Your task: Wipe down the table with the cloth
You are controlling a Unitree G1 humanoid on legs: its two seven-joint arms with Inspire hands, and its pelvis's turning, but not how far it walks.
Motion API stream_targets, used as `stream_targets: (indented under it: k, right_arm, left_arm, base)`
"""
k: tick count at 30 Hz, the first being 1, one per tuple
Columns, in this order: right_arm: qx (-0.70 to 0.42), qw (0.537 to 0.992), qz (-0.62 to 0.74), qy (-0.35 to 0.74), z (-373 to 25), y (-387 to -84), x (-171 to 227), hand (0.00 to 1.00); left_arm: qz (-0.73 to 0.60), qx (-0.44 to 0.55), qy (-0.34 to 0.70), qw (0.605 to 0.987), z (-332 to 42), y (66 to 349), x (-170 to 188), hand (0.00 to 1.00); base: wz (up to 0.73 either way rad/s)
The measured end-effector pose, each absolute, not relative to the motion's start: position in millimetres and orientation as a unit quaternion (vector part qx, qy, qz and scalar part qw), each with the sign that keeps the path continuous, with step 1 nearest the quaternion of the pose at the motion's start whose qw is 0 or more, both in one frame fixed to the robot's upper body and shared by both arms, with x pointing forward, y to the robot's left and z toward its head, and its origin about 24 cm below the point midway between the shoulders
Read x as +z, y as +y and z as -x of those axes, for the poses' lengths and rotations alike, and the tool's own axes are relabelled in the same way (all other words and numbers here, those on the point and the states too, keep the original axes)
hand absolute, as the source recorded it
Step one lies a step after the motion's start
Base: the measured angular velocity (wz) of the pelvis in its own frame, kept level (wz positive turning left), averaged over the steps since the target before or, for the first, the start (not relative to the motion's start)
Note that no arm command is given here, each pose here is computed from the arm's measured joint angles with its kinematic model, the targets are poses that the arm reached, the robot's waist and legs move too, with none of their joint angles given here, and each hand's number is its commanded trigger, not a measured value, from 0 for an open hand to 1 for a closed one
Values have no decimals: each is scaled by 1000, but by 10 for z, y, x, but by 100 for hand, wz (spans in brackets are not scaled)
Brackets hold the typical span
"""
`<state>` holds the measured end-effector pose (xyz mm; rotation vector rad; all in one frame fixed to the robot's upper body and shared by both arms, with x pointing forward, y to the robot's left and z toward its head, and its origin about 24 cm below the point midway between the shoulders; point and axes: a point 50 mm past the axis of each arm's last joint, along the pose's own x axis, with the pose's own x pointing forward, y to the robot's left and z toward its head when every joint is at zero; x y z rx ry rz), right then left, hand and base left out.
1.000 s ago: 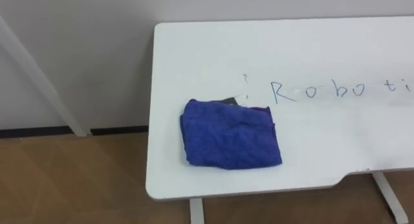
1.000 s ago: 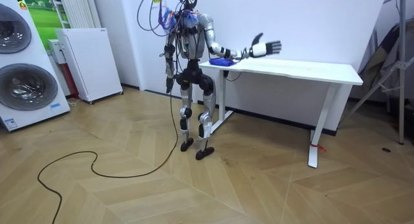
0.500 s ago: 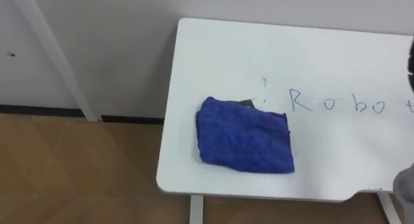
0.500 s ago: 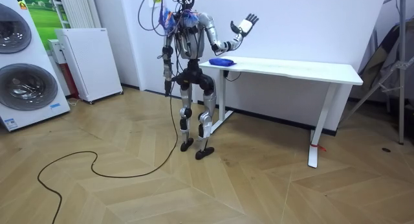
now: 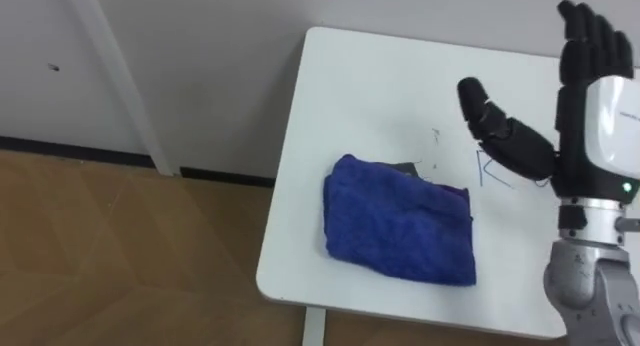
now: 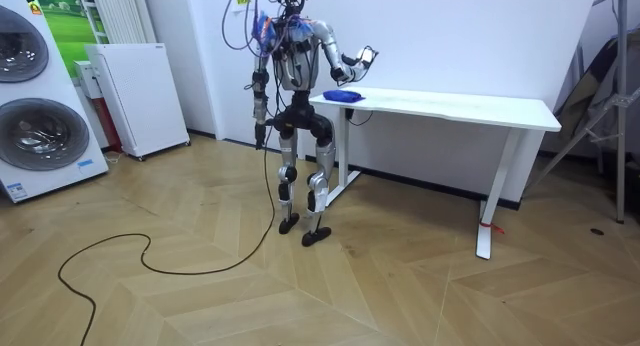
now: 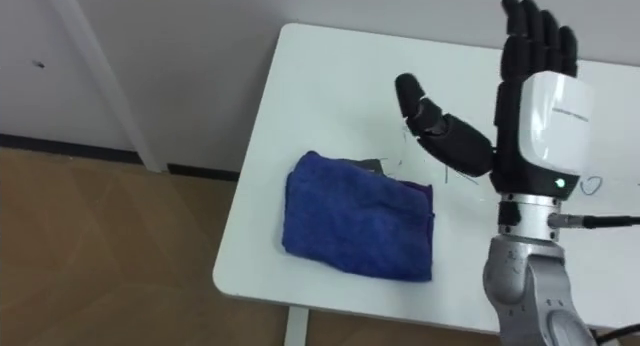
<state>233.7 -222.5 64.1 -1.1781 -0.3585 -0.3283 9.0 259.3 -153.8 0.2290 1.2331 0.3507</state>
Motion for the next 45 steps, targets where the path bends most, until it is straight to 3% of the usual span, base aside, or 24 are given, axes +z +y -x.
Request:
stream_targets:
  k: [11, 23, 45]
  right_arm:
    - [-50, 808, 578, -103, -2297, -2036, 312, 0]
    - [11, 793, 608, -36, -2072, -2054, -15, 0]
    - [82, 791, 606, -7, -1688, -1880, -295, 0]
  left_arm:
    - [-135, 124, 585, 791, -88, 2557, -1550, 0]
    - [-138, 122, 577, 796, -129, 2568, -1538, 0]
    - [-148, 87, 586, 792, -172, 2471, -1591, 0]
  base:
    - [6]
    - [0]
    - [-1]
